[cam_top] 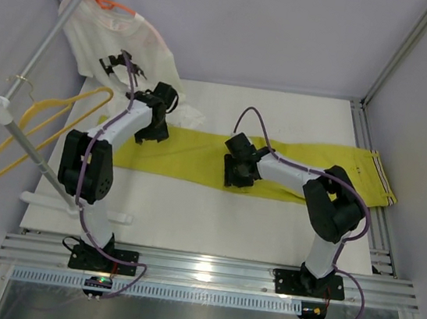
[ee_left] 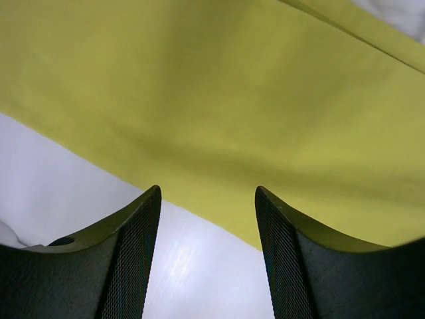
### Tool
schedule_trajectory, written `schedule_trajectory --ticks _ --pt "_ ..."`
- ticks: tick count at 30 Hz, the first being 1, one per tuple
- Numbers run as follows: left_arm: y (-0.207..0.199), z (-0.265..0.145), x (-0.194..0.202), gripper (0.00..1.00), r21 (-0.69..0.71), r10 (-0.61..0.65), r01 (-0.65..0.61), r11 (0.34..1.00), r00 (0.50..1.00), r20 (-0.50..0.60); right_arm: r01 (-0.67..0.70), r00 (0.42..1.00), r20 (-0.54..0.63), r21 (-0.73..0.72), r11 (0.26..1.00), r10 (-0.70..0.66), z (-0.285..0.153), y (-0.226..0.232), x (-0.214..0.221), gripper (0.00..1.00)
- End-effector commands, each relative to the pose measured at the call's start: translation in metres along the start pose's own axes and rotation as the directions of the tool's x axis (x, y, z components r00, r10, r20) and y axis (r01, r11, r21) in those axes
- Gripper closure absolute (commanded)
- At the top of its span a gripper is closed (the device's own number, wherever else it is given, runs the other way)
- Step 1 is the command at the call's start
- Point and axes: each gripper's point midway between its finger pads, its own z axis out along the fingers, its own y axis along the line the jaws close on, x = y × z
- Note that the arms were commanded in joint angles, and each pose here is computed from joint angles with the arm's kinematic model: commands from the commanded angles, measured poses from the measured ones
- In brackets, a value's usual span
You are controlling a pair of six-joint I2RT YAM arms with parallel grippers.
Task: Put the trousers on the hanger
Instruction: Fold the trousers
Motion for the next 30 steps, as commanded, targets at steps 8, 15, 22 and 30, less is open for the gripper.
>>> schedule_trajectory --ticks 8,15,22,30 --pt "-0.068 -0.012 0.048 0.41 0.28 0.042 -0.024 0.96 0.997 -0.059 -0.144 0.989 0.03 0.05 0.988 0.142 -0.061 -0.009 -0.002 0.5" --pt "-0.043 0.028 0.08 0.41 0.095 0.066 -0.053 0.994 0.988 -0.14 -0.28 0.953 0.16 0.131 0.951 0.258 -0.087 -0.083 -0.056 0.5" --pt "-0.004 0.056 0.088 0.41 -0.026 -0.053 0.049 0.998 0.973 -0.224 -0.635 0.77 0.309 0.281 0.719 0.559 -0.113 -0.214 -0.098 0.5" --pt "0.023 0.067 0.084 0.41 -0.11 -0.111 0.086 0.99 0.964 -0.243 -0.864 0.499 0.449 0.322 0.387 0.741 -0.129 -0.314 -0.111 0.5"
